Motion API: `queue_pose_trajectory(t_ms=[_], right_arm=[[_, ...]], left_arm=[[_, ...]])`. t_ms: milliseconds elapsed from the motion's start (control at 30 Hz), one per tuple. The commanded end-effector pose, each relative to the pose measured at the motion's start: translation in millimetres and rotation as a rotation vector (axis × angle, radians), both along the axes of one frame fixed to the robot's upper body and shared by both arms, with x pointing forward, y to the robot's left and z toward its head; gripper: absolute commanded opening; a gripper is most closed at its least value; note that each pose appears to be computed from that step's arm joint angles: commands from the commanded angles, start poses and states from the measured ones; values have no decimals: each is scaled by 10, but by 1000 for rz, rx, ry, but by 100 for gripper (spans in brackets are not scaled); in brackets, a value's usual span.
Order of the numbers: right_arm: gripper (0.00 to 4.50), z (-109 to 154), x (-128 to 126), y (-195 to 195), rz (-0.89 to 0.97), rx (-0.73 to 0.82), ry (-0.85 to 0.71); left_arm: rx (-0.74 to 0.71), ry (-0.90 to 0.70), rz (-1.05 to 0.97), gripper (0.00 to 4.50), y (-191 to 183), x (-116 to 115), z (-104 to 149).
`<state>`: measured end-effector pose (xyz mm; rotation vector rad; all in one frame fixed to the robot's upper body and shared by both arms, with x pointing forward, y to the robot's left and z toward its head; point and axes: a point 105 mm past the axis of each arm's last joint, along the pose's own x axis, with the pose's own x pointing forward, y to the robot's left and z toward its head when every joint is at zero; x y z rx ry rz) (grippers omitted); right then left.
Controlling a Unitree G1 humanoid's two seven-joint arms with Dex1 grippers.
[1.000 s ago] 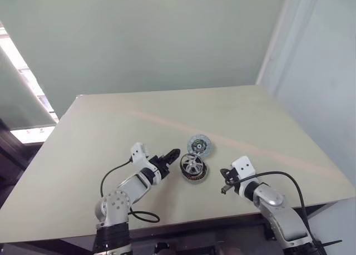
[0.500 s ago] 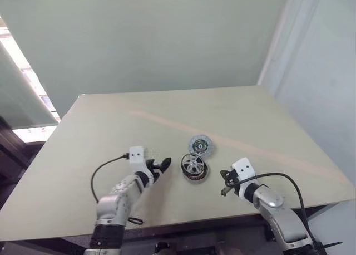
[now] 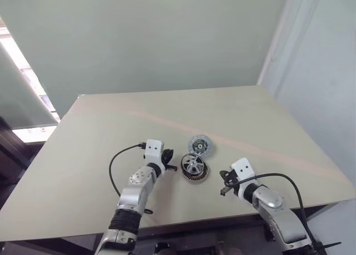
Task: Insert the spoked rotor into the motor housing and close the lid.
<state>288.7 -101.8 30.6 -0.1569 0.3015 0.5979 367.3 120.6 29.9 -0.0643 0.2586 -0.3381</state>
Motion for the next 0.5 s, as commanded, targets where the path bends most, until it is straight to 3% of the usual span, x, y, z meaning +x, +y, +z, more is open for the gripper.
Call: queue_pose_trajectory(t_ms=[33,333,500], right_arm=[[0,165,45,17,2,24,-57],[0,166,21,4,-10,28,-62],[0,158,8,-3,-16,28,-61]], left_arm=[[20,-71,-51,4,-137,65,141],[90,18,-168,4,-393,-55,-98],[77,-8,-165,4,-353,-39,-40]])
